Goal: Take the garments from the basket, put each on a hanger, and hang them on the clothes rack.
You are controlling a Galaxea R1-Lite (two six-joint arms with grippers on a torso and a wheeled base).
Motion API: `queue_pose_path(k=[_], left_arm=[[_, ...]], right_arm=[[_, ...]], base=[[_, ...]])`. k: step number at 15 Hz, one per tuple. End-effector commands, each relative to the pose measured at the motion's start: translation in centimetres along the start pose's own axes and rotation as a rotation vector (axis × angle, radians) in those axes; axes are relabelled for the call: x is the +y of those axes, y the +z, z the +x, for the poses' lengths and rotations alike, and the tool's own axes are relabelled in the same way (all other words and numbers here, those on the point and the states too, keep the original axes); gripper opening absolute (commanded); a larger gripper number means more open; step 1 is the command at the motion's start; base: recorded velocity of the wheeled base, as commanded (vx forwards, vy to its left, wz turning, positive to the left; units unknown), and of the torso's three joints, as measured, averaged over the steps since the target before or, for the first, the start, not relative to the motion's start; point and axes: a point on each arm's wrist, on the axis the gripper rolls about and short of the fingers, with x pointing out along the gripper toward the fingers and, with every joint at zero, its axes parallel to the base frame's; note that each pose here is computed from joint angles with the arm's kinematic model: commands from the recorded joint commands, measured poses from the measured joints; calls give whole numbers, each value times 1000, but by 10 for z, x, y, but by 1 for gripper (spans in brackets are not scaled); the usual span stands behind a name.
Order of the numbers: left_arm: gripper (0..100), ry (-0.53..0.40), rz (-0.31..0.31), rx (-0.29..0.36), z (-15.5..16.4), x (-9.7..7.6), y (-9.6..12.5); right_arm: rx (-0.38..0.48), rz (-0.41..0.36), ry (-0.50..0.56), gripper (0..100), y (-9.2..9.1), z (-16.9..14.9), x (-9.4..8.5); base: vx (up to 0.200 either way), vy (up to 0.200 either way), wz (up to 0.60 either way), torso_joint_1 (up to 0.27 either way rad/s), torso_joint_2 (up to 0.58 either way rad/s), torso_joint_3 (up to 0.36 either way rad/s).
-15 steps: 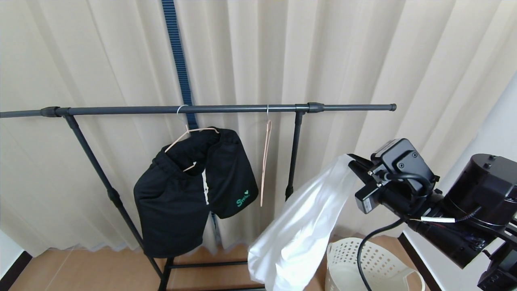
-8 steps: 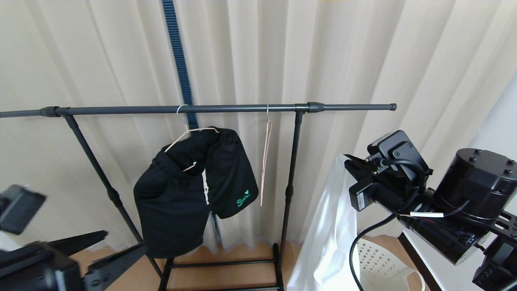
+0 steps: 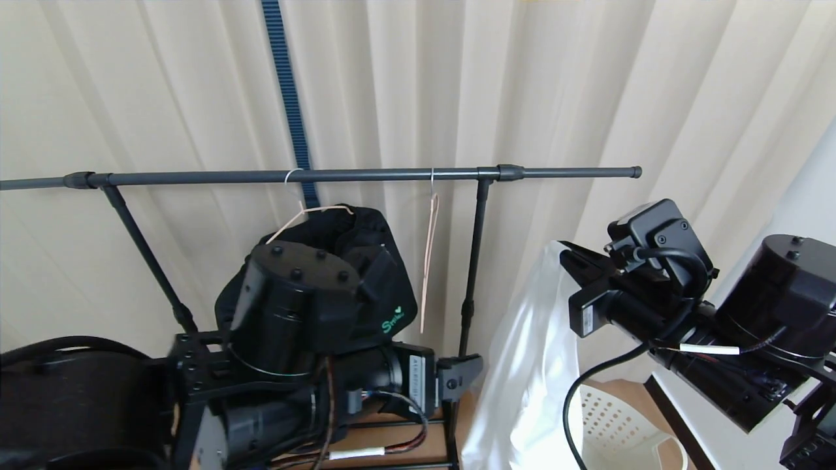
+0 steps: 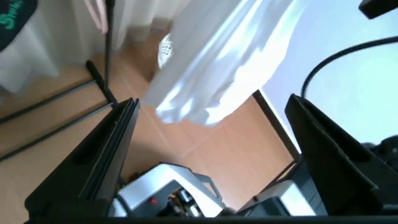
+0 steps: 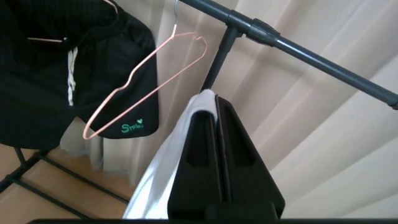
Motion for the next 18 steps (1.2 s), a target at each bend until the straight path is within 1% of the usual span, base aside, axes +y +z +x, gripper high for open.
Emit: queue_pose_path(k=[1, 2, 3, 4, 5, 6, 7, 8, 10, 13, 16, 18], left_arm=[[100, 17, 3, 71, 32, -13, -17], [100, 24, -8, 82, 36, -13, -20], [100, 34, -35, 95, 43, -12, -24], [100, 32, -52, 94, 44, -12, -23], [100, 32, -55, 94, 45, -12, -23], [100, 32, -52, 96, 45, -12, -24], [100, 39, -51, 100, 50, -12, -24], [100, 42, -53, 99, 52, -12, -24], [100, 82, -57, 75, 67, -12, -20], [100, 173, -58, 2, 91, -11, -15], [100, 200, -66, -38, 100, -11, -8], [100, 223, -66, -55, 107, -12, -7]], right_arm=[[-4, 9, 8, 0, 2, 2, 4], [-2, 11, 10, 0, 1, 2, 5], [2, 20, 20, 0, 1, 4, 10], [1, 32, 22, 0, 2, 5, 14], [5, 48, 36, 0, 2, 6, 21], [7, 62, 29, 0, 2, 8, 24], [10, 89, -2, 0, 4, 13, 30], [4, 98, -12, 0, 7, 14, 33], [-3, 108, -7, 0, 10, 12, 37], [-15, 112, 1, 0, 15, 7, 43], [-19, 114, 6, 0, 17, 4, 45], [-29, 118, 9, 0, 19, 2, 45]], base=[[0, 0, 0, 0, 0, 0], [0, 0, 0, 0, 0, 0], [0, 0, 0, 0, 0, 0], [0, 0, 0, 0, 0, 0], [0, 0, 0, 0, 0, 0], [0, 0, 0, 0, 0, 0], [0, 0, 0, 0, 0, 0], [0, 0, 0, 0, 0, 0], [0, 0, 0, 0, 0, 0], [0, 0, 0, 0, 0, 0], [0, 0, 0, 0, 0, 0], [0, 0, 0, 0, 0, 0]])
